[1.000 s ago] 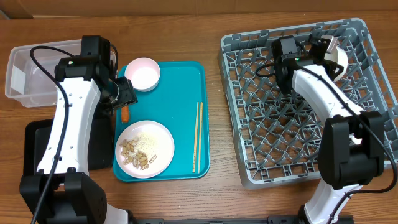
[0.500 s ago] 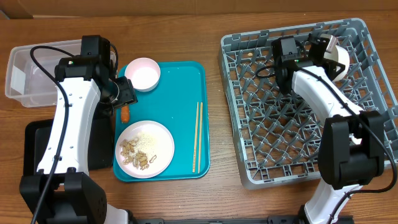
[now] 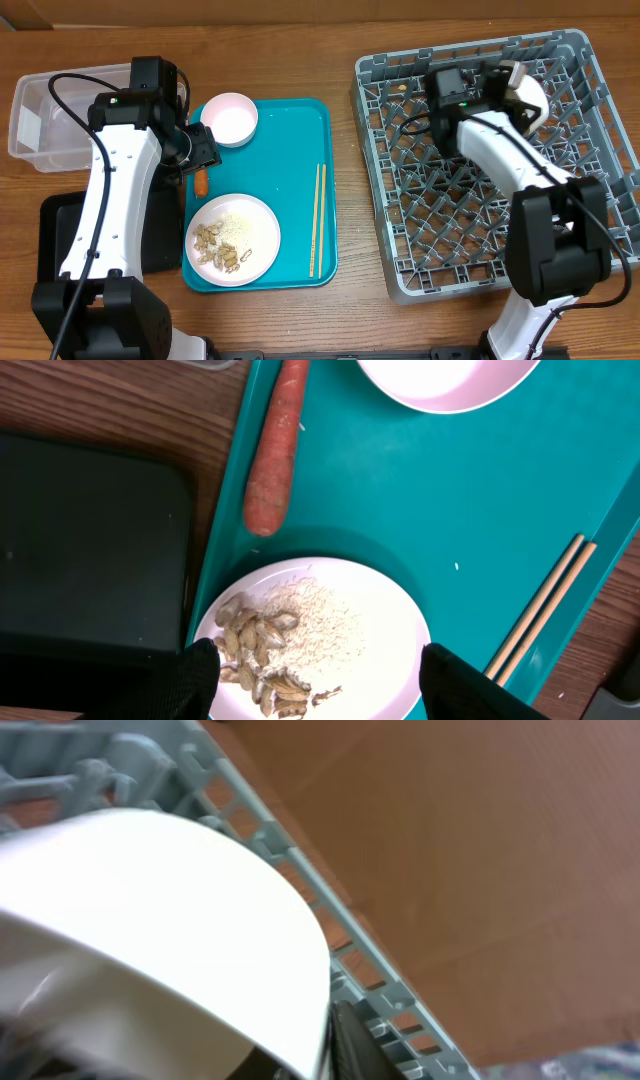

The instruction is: Sort waste into correct bins and load items into the dishwasher

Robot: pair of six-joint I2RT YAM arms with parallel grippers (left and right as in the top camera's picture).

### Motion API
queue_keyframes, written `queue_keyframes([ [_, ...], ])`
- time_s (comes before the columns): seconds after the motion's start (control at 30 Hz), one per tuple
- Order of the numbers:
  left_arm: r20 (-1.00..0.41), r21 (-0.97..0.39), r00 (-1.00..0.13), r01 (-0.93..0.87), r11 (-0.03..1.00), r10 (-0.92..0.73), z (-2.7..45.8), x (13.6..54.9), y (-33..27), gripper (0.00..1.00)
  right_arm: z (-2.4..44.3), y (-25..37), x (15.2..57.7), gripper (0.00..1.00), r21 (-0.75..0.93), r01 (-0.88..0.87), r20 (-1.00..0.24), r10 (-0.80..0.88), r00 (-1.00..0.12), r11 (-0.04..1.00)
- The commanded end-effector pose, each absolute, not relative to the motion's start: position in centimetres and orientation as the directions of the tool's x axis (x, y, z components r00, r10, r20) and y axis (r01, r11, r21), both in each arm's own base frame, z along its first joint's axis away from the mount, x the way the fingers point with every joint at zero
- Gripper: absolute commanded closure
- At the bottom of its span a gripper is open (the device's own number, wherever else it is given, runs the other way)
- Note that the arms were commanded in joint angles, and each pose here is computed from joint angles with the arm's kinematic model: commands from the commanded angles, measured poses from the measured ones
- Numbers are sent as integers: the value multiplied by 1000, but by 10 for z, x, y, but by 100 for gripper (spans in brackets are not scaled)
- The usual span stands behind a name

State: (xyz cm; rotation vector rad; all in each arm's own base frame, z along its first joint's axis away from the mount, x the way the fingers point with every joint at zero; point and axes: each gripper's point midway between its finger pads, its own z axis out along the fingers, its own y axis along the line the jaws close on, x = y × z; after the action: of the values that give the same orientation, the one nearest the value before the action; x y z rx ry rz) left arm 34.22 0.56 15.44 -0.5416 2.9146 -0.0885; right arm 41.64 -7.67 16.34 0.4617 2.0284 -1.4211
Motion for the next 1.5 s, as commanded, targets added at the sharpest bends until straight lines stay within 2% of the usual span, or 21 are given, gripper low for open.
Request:
queue_keyframes([
  [0.0, -193, -94, -913, -347, 933, -359, 164, 345, 7, 34, 154, -55, 419, 57, -717, 558, -643, -87, -761, 417],
  [0.13, -193, -94, -913, -348, 933, -360, 164, 345, 7, 34, 152, -38, 416, 17, -740, 508, -610, -121, -783, 440],
  [0.17, -193, -94, -913, -347, 933, -359, 164, 345, 7, 33, 153, -35, 414, 11, -748, 496, -600, -130, -789, 442],
  [0.23, -193, -94, -913, -348, 933, -360, 164, 345, 7, 33, 157, -32, 411, 4, -743, 497, -605, -132, -785, 449],
  [0.27, -193, -94, -913, -347, 933, -359, 164, 345, 7, 33, 158, -30, 409, 4, -736, 489, -603, -124, -788, 468],
  [0.4, -193, -94, -913, -348, 933, -360, 164, 345, 7, 31, 158, -8, 404, 4, -569, 440, -613, -1, -790, 695],
  [0.53, -199, -96, -912, -347, 933, -359, 164, 347, 7, 31, 176, 34, 400, 4, -287, 346, -609, 108, -786, 893],
  [0.6, -201, -87, -912, -348, 934, -358, 164, 347, 8, 30, 187, 71, 398, 5, -116, 196, -588, 92, -803, 974],
  [0.63, -203, -83, -912, -346, 935, -356, 164, 347, 9, 30, 196, 102, 396, 8, -6, 43, -583, 32, -812, 999],
  [0.67, -204, -81, -912, -346, 935, -355, 164, 347, 9, 30, 206, 132, 391, 10, 97, -107, -588, -30, -808, 989],
  [0.73, -213, -92, -910, -344, 934, -356, 165, 350, 8, 30, 219, 164, 381, 10, 226, -233, -592, -56, -804, 946],
  [0.83, -246, -153, -906, -315, 937, -345, 168, 362, -4, 31, 225, 198, 364, 9, 353, -326, -565, -78, -821, 877],
  [1.0, -389, -166, -898, -152, 974, -206, 174, 401, -32, 33, 216, 201, 352, 7, 360, -314, -517, -92, -851, 878],
  [1.1, -428, -152, -893, -84, 985, -142, 166, 419, -51, 32, 210, 197, 345, 7, 355, -299, -484, -100, -869, 886],
  [1.37, -364, -5, -929, -76, 997, -72, 84, 447, -62, 35, 197, 184, 331, 10, 319, -256, -411, -110, -905, 912],
  [1.47, -346, 4, -936, -77, 997, -71, 64, 452, -63, 36, 196, 183, 329, 10, 318, -253, -402, -112, -909, 914],
])
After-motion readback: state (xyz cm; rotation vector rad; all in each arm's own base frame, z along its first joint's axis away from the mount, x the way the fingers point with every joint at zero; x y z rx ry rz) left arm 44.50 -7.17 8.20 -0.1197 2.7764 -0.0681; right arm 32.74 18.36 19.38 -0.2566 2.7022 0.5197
